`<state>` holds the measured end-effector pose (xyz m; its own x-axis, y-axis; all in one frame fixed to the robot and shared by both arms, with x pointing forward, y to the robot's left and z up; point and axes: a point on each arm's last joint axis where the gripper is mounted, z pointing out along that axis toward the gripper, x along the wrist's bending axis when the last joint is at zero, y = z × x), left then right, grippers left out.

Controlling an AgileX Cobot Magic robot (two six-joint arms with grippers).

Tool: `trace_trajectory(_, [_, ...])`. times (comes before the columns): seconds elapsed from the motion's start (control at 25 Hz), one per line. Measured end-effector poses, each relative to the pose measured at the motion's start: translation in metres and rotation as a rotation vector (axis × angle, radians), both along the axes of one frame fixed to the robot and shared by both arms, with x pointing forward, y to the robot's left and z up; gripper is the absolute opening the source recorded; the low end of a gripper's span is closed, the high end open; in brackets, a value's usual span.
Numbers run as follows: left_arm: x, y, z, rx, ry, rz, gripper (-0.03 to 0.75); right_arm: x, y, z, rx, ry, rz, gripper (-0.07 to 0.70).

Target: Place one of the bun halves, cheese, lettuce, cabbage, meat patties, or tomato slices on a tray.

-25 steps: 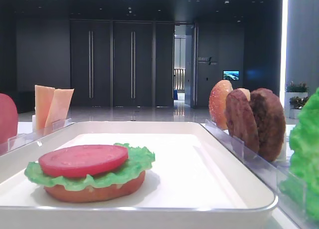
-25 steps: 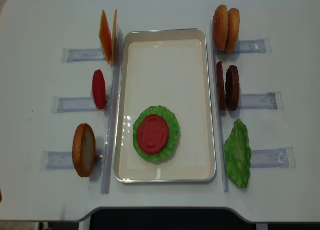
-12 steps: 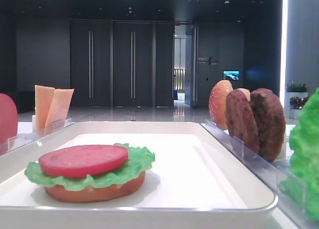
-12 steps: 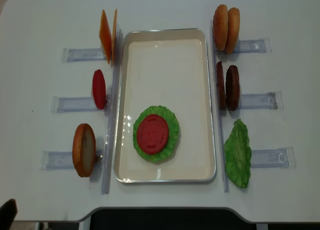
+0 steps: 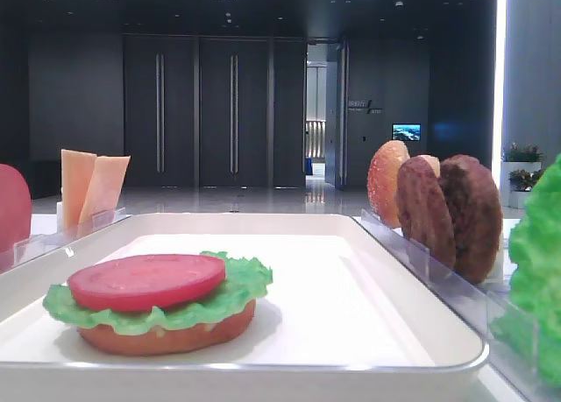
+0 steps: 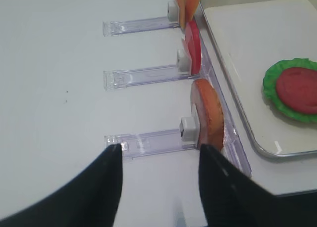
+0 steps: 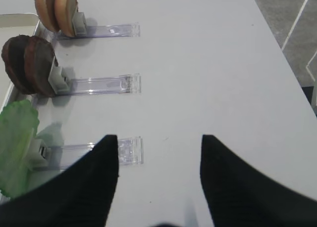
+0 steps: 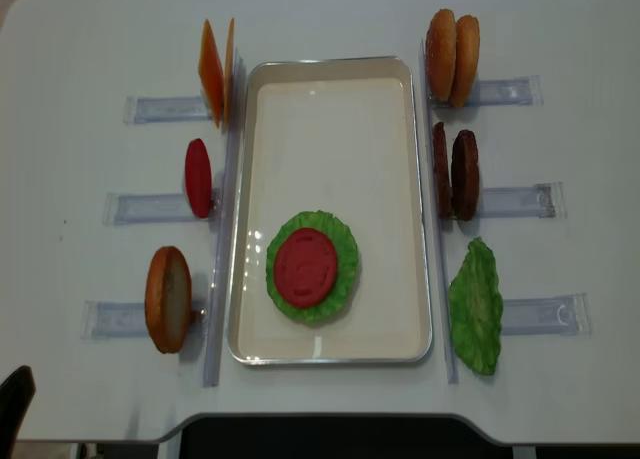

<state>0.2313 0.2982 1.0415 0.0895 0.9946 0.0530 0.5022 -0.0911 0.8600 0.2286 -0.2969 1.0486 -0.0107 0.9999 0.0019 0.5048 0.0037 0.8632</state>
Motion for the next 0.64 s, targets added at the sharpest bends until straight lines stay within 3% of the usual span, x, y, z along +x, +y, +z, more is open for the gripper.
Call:
trace_trajectory(0.44, [0.0, -0.0001, 0.0001, -0.026, 0.0, 0.015, 0.388, 0.0, 0.0, 0.0, 0.0, 0.0, 0.0, 0.361])
trace_trajectory(0.64, [0.0, -0.0001, 0.0001, -0.027, 0.0, 0.015, 0.536, 0.0, 0.0, 0.0, 0.0, 0.0, 0.0, 0.361])
